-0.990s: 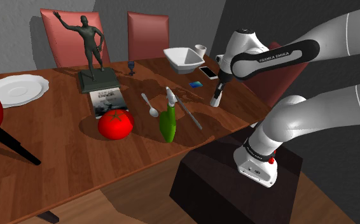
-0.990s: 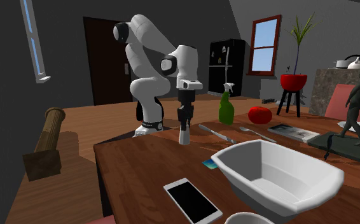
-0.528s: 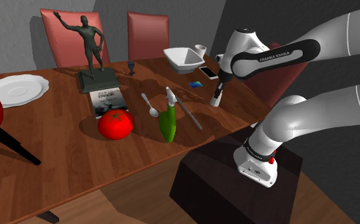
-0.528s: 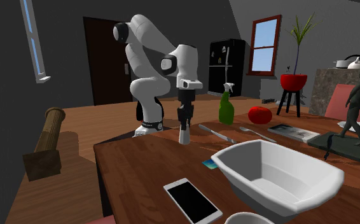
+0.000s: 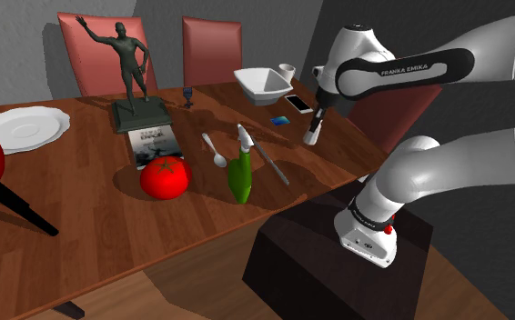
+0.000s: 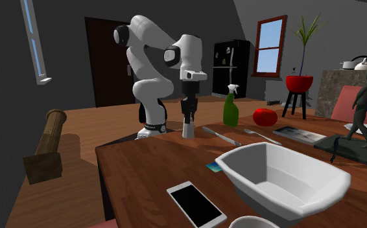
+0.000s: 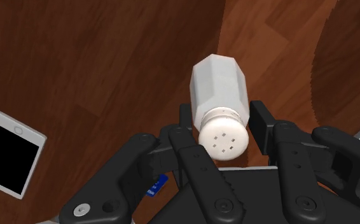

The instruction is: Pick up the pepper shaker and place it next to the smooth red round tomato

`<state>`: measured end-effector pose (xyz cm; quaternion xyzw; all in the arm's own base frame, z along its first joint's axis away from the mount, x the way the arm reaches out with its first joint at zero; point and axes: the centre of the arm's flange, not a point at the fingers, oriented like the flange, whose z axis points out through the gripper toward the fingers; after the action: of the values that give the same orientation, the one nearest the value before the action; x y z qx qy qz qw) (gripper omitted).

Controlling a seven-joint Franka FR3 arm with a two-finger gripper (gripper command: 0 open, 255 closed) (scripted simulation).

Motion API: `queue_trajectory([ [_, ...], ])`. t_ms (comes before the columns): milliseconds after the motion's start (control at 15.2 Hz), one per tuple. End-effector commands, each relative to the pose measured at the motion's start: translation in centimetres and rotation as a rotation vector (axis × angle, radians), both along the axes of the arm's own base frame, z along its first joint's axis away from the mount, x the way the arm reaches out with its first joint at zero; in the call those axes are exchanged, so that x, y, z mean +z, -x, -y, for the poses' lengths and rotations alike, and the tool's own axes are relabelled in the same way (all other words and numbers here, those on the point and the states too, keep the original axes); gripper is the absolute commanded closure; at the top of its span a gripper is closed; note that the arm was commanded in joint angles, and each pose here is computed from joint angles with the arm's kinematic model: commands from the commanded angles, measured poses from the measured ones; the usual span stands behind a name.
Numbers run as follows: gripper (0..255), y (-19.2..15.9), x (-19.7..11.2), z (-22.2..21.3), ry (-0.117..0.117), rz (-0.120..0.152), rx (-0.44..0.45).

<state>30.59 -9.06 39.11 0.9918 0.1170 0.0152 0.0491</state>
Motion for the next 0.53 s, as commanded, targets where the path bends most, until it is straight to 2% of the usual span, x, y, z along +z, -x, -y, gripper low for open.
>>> queue_trajectory([
  [0,255,0.0,1.1,0.0,0.0,-0.001,0.0],
  [462,255,0.0,4.8,0.0,0.0,-0.001,0.0],
])
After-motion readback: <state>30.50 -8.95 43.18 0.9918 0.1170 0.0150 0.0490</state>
